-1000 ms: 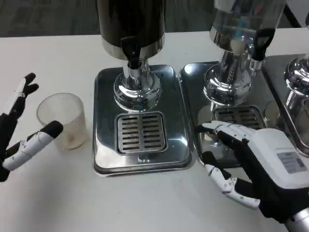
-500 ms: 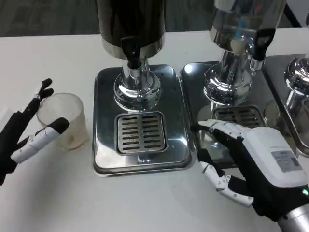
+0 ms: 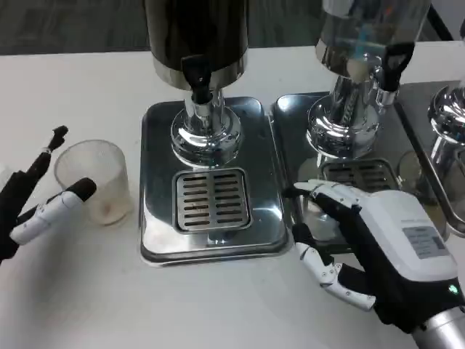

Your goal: Grasp the cup under the faucet to collect the drink, then remove the cup.

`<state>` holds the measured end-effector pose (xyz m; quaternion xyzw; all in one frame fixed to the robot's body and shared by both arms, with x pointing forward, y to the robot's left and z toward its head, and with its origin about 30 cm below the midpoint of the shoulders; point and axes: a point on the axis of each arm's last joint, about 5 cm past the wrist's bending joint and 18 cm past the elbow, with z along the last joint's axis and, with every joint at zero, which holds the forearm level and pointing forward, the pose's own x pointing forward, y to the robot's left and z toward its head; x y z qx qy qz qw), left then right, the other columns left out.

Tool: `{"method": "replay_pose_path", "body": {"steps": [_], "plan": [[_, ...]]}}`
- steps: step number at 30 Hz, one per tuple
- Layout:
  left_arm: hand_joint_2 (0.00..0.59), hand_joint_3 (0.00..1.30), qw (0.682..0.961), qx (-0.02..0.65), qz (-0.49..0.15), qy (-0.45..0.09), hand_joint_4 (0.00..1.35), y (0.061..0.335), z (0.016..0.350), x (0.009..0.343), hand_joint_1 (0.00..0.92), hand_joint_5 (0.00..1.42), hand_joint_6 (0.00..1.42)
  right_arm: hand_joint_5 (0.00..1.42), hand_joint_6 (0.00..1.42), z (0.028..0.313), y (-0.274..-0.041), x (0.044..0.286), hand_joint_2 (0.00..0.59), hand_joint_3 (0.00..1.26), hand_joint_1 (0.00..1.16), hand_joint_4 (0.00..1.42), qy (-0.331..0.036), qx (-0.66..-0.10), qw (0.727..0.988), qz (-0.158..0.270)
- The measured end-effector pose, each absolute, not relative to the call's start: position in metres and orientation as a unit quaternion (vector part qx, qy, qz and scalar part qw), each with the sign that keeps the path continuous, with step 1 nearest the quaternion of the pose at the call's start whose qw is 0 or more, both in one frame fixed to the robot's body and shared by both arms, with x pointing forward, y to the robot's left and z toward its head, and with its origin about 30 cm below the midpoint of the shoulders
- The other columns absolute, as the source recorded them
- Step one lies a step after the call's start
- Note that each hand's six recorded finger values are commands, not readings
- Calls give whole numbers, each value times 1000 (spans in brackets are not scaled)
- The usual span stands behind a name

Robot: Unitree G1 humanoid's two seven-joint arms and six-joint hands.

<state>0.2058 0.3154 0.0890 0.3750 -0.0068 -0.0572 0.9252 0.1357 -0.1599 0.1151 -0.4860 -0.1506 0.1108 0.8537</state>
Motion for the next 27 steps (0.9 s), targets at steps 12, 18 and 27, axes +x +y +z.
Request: {"method": "replay_pose_path", "body": {"steps": [12, 18, 27], "plan": [[0, 0, 921, 387, -45, 25, 0, 318, 83, 214, 0, 0, 87, 340, 430, 115, -159, 136, 476, 347, 344, 267, -151, -485, 854, 111], [0, 0, 919, 389, -46, 28, 0, 317, 82, 218, 0, 0, 105, 341, 453, 115, -159, 136, 476, 348, 349, 279, -150, -485, 855, 110], [0, 0, 915, 399, -55, 37, 0, 311, 82, 228, 0, 0, 111, 355, 476, 116, -159, 135, 481, 366, 356, 288, -151, -484, 855, 110]]}}
